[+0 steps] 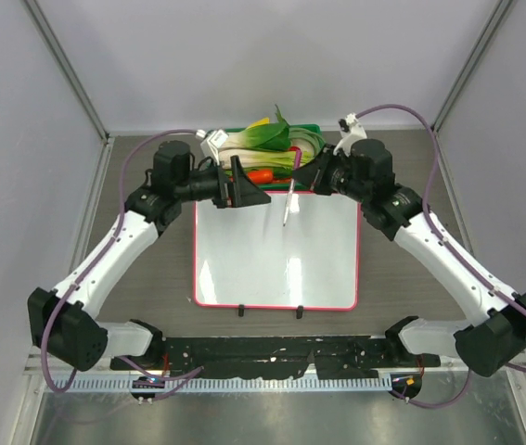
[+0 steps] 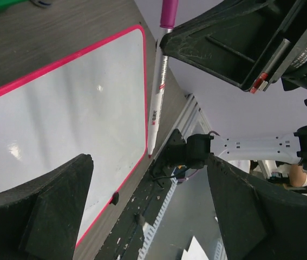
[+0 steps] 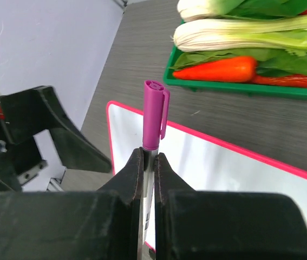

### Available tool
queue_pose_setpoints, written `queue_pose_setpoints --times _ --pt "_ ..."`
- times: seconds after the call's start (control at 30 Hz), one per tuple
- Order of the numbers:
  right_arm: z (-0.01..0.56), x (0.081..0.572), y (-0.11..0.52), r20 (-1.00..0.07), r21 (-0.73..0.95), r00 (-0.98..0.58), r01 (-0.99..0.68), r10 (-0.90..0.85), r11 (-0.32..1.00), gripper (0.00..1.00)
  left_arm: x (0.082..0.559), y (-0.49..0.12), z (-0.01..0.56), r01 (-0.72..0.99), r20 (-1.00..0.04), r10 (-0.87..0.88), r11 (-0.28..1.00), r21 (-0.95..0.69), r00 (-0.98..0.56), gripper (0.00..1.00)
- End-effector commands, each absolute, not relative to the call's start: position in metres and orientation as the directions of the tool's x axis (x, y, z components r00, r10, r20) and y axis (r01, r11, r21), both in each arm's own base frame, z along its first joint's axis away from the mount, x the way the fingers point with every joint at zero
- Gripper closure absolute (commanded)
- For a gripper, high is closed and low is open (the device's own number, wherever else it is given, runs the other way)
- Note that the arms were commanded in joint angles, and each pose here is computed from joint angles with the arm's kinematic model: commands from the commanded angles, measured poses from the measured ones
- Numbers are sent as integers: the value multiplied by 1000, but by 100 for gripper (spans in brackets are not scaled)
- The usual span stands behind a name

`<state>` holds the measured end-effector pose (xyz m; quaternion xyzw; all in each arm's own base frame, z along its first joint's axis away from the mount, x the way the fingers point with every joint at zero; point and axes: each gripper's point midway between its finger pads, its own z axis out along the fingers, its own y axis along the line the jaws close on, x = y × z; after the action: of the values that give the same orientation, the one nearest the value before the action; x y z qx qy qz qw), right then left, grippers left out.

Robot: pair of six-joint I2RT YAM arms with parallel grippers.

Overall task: Write a sentence on the whiteboard
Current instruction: Pass from the right arm to the left

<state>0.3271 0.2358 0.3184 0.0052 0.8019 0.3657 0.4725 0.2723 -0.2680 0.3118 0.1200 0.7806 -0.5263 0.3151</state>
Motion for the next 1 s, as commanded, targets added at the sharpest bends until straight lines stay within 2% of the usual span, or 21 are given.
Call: queue_pose_setpoints --times 0.0,0.07,0.23,0.37,0.5,0.6,0.63,0.67,0.7,0.73,0.77,0.83,0.87,0.9,0.93,0.97 --pt "357 338 265 -749 648 -515 -438 417 623 99 278 -291 323 563 -634 -136 345 -751 -762 12" --pt "360 341 273 -742 658 -526 -453 416 602 99 280 -298 321 568 -632 -135 326 -756 -763 14" --pt "363 348 282 -725 680 -539 -458 429 573 99 282 -311 319 565 -615 -123 289 -773 -779 27" --pt "368 348 284 -712 698 -534 -465 456 545 99 284 -316 306 539 -589 -110 297 -788 -801 37" --pt "376 346 284 -706 706 -526 -473 474 527 99 285 -319 297 528 -576 -95 301 -794 -812 42" --pt "379 346 280 -706 707 -515 -467 487 531 98 286 -320 293 519 -568 -92 306 -798 -818 50" --pt "381 345 280 -707 706 -512 -470 488 530 98 286 -320 294 521 -569 -92 304 -797 -817 56" --pt "381 345 280 -707 706 -513 -472 487 528 99 286 -320 293 522 -569 -91 303 -798 -817 80" --pt "379 344 281 -708 704 -516 -474 482 529 98 286 -320 296 525 -571 -92 298 -797 -815 95" --pt "379 345 281 -712 701 -515 -477 479 530 98 286 -320 297 528 -574 -95 295 -797 -813 100" --pt "378 344 281 -712 700 -515 -477 476 530 98 286 -320 300 529 -576 -101 292 -797 -812 100" --pt "374 343 279 -719 692 -521 -478 460 541 93 282 -320 305 537 -581 -98 281 -795 -808 100" --pt "375 342 276 -724 687 -513 -478 461 547 84 281 -318 309 544 -589 -101 285 -789 -802 100" --pt "370 340 275 -722 688 -521 -473 455 550 79 280 -317 310 545 -592 -99 292 -786 -800 100" --pt "374 339 270 -728 683 -508 -480 460 551 57 279 -315 313 554 -602 -97 297 -777 -792 100" --pt "371 336 269 -731 679 -509 -481 455 554 44 277 -314 313 561 -611 -89 308 -768 -787 100"
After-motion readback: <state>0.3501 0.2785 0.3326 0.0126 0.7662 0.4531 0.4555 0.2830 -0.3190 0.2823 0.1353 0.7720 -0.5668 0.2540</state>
